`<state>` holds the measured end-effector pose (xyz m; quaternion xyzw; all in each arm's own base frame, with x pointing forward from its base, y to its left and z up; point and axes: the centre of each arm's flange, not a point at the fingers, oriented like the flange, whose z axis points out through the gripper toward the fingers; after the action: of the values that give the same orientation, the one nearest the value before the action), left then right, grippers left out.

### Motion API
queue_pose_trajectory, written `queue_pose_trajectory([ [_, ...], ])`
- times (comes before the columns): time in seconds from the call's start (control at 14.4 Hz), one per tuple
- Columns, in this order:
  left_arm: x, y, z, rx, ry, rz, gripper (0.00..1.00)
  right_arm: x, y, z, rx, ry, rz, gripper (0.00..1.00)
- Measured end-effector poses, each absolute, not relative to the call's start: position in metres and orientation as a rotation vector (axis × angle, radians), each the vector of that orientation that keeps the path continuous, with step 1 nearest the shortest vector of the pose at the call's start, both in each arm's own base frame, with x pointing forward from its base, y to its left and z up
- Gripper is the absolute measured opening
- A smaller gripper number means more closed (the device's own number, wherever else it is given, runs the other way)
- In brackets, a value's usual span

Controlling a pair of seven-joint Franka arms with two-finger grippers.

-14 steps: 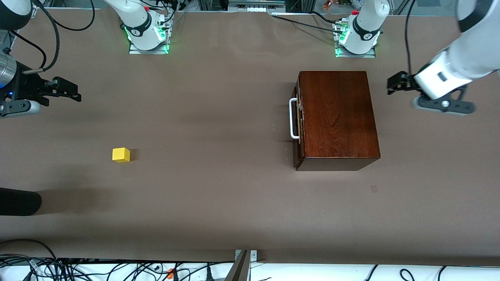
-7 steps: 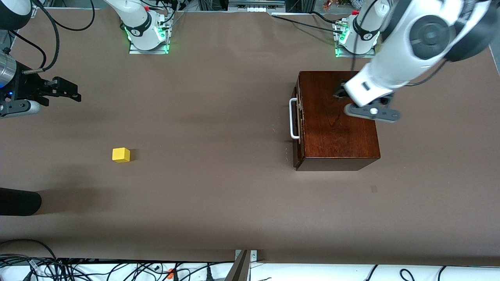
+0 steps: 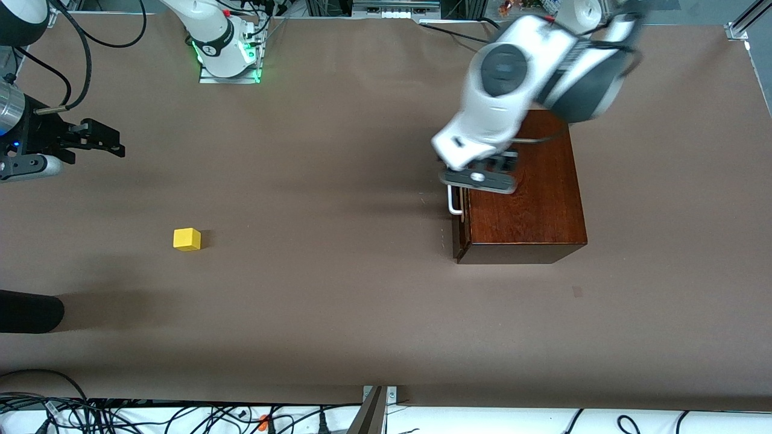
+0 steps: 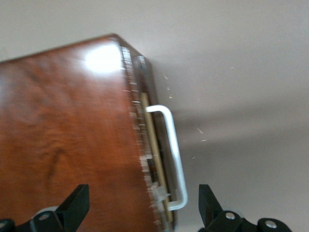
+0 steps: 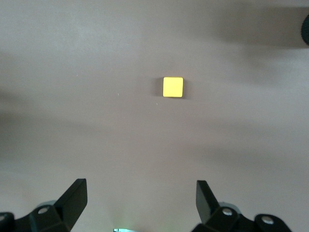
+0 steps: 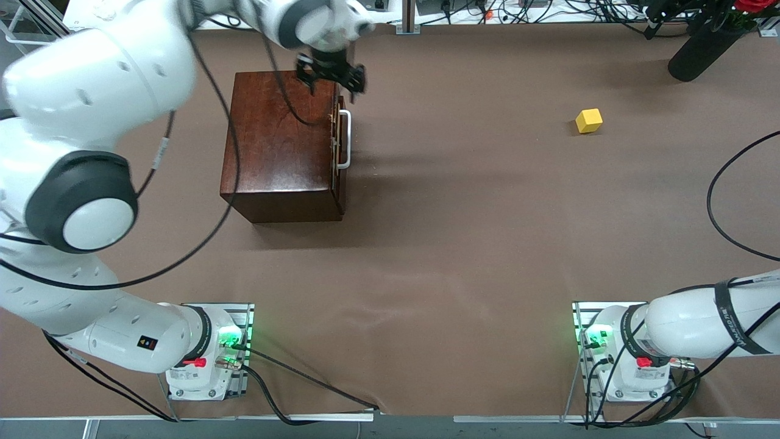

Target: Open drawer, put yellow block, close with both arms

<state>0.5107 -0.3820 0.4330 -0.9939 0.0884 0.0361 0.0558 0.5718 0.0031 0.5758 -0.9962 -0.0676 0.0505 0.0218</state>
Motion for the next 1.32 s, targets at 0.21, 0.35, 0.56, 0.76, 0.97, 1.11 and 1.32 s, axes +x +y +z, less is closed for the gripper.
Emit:
queue_pose_trajectory([
  [0.21,0.495,-0.411,0.405,-2.978,0.275,0.121,1.00,0.572,0.003,0.576,-3.087,-0.209,0.157,1.00],
  [0.35,0.494,-0.414,0.391,-2.952,0.283,0.130,1.00,0.572,0.003,0.576,-3.087,-0.209,0.157,1.00],
  [0.56,0.486,-0.426,0.372,-2.901,0.287,0.112,1.00,0.572,0.003,0.576,-3.087,-0.209,0.157,1.00],
  [0.76,0.478,-0.436,0.354,-2.857,0.293,0.098,1.00,0.572,0.003,0.576,-3.087,-0.209,0.157,1.00],
  [0.97,0.476,-0.438,0.339,-2.825,0.306,0.095,1.00,0.572,0.003,0.576,-3.087,-0.209,0.157,1.00],
  [1.11,0.477,-0.438,0.331,-2.818,0.299,0.106,1.00,0.572,0.003,0.576,-3.087,-0.209,0.157,1.00],
  [1.32,0.474,-0.440,0.318,-2.827,0.274,0.104,1.00,0.572,0.003,0.576,-3.087,-0.209,0.157,1.00],
])
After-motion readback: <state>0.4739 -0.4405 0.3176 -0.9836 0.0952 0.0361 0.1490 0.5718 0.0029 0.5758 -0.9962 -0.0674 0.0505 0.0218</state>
